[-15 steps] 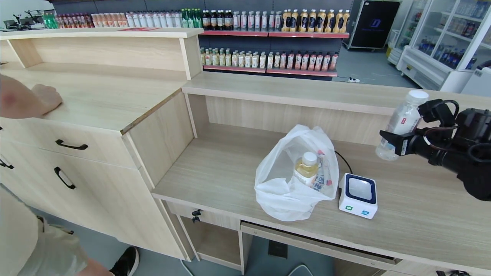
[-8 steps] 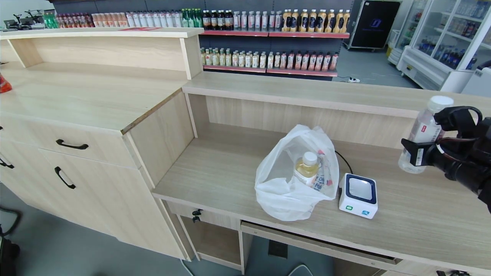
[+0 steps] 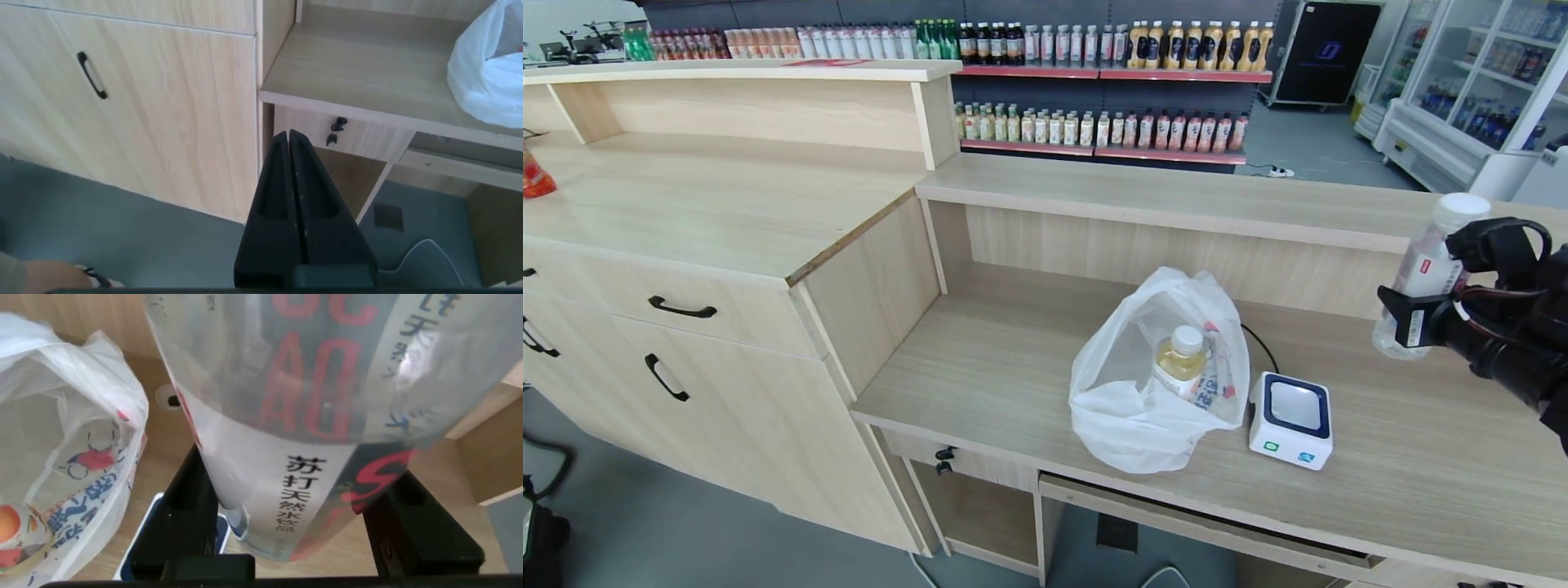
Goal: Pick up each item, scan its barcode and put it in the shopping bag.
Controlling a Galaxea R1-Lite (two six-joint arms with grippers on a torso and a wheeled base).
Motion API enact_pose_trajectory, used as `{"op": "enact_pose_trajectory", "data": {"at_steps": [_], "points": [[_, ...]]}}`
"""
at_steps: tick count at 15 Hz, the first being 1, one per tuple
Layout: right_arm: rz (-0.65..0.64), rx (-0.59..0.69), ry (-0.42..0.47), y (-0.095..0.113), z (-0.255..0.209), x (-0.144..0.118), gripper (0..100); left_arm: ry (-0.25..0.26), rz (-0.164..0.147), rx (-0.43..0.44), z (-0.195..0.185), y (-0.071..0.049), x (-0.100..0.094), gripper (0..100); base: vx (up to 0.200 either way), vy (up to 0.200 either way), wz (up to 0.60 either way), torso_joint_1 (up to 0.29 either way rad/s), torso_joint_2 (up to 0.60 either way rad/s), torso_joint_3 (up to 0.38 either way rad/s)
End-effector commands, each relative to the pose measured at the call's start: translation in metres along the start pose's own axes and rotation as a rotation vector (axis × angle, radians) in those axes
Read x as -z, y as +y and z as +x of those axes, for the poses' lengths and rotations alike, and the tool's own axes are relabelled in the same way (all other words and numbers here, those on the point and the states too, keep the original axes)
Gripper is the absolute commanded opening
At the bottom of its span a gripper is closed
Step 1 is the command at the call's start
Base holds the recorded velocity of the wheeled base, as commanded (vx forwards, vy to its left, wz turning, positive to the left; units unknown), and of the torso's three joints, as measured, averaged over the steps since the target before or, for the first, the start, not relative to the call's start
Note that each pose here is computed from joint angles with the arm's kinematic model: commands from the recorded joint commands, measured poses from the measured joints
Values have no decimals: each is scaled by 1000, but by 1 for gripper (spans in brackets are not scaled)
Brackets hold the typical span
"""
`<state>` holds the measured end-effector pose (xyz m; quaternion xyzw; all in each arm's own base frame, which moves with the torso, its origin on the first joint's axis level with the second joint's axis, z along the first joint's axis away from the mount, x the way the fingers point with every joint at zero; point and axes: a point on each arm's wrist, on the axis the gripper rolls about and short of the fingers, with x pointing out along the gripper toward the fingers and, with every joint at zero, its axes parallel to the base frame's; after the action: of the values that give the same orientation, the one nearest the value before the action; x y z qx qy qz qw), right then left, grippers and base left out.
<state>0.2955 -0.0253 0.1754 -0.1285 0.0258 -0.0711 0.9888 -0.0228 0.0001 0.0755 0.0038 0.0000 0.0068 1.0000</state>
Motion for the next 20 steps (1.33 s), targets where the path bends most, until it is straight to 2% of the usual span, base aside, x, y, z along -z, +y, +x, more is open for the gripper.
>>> {"op": "enact_pose_trajectory", "data": {"at_steps": [1, 3, 9, 15, 20], "points": [[7, -32, 0, 8, 8, 3, 0, 0, 0, -2, 0, 0, 0, 0, 0, 0, 0, 0, 0, 0], [64, -84, -21, 17, 25, 4, 0, 0, 0, -2, 0, 0, 0, 0, 0, 0, 0, 0, 0, 0], [131, -160, -19, 39, 79, 47, 0, 0, 0, -2, 0, 0, 0, 0, 0, 0, 0, 0, 0, 0], [139, -373, -29, 61, 105, 77, 0, 0, 0, -2, 0, 0, 0, 0, 0, 0, 0, 0, 0, 0], [132, -399, -16, 72, 121, 106, 0, 0, 0, -2, 0, 0, 0, 0, 0, 0, 0, 0, 0, 0]]}}
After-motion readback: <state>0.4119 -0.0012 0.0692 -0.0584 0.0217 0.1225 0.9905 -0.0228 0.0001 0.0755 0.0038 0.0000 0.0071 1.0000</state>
